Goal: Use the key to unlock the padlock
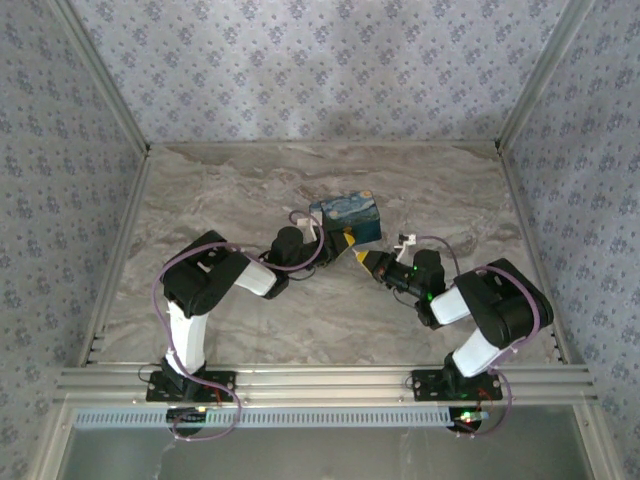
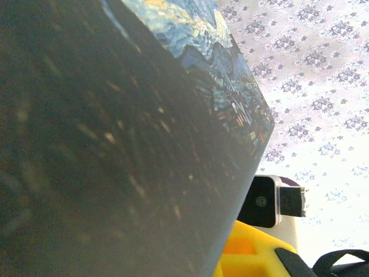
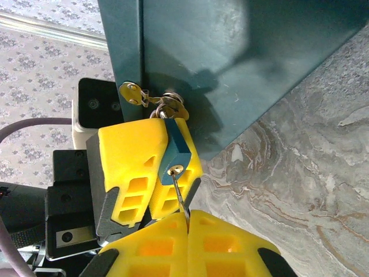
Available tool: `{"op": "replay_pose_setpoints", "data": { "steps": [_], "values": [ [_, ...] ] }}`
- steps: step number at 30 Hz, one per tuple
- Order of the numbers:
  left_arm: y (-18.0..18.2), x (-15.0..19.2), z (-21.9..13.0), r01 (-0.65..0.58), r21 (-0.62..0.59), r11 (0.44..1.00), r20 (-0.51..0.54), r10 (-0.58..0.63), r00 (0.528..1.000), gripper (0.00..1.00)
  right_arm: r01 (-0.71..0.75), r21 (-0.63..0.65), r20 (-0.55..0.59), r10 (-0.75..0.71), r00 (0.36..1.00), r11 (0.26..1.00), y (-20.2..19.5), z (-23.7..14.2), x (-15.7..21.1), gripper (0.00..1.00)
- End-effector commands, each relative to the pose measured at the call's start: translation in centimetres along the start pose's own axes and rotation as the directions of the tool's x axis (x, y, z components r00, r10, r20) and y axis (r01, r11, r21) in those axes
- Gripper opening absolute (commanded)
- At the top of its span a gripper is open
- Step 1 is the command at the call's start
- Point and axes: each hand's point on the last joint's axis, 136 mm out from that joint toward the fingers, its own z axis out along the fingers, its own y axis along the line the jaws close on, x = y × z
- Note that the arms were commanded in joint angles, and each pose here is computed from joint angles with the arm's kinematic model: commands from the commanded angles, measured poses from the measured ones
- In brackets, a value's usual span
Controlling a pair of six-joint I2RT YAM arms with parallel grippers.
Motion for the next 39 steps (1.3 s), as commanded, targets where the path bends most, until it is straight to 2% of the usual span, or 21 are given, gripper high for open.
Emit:
{"op": "replay_pose_setpoints", "data": {
  "steps": [1, 16, 39],
  "values": [
    [-2.8, -0.9, -0.1, -0.032, 0.096, 0.995, 0.021, 0.030, 0.999, 0.00, 0.019, -0.009, 0.020, -0.018, 1.000, 1.000, 0.5, 0.0, -0.4, 0.00],
    [-2.6, -0.7, 0.1, -0.023, 0.098, 0.995, 0.014, 0.021, 1.000, 0.00, 0.025, -0.034, 0.043, -0.023, 0.999, 0.999, 1.1, 0.0, -1.5, 0.00],
    [-2.8, -0.6, 0.3, -0.013, 0.115, 0.993, 0.017, 0.011, 1.000, 0.00, 0.035, -0.073, 0.012, -0.034, 0.999, 0.997, 2.2, 1.0, -1.0, 0.00]
  ]
}}
